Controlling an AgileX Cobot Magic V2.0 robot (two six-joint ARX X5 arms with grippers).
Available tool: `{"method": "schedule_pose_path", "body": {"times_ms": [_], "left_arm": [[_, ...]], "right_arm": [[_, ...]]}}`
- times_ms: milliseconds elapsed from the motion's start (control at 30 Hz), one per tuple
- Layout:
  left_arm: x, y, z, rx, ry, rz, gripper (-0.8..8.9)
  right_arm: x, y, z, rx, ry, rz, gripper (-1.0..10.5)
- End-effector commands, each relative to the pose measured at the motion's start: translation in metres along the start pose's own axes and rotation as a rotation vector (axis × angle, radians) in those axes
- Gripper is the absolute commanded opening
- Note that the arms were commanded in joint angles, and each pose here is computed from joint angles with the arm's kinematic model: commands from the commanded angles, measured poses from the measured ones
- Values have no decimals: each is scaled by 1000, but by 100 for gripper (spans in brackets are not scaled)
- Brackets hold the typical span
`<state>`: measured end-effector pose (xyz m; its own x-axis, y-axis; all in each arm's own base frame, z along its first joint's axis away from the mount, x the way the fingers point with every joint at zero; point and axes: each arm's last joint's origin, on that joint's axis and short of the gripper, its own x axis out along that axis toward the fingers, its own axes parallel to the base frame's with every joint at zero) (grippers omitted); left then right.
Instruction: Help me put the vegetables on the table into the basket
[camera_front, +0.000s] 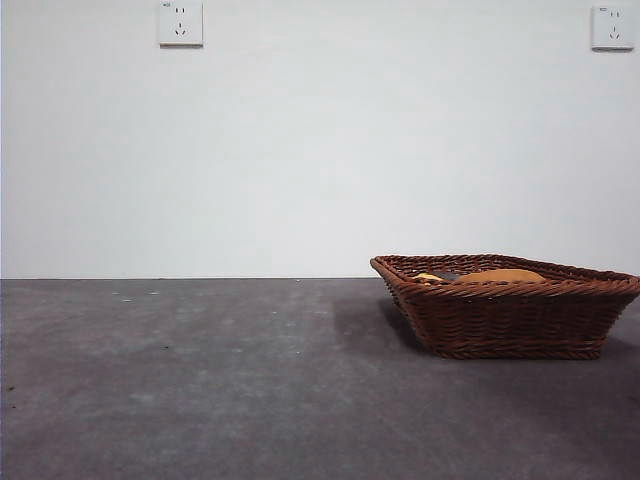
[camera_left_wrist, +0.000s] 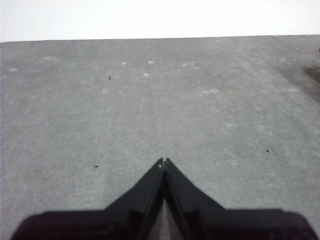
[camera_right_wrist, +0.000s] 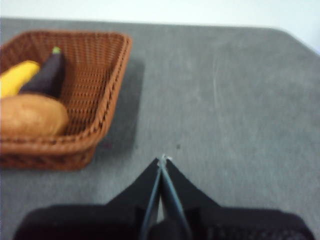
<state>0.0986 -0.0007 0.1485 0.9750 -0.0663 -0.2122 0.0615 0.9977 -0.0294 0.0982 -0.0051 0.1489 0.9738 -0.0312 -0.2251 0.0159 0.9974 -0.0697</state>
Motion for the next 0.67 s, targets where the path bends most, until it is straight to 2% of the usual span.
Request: {"method": "schedule_pose_path", "body": {"times_ms": [33, 667], "left_arm": [[1, 0, -3, -5, 9, -1, -3], [1, 0, -4, -5, 13, 0, -3]], "right_arm": [[-1, 0, 0, -2, -33, -1, 1], [-3, 0, 1, -3, -53, -6, 1]]}}
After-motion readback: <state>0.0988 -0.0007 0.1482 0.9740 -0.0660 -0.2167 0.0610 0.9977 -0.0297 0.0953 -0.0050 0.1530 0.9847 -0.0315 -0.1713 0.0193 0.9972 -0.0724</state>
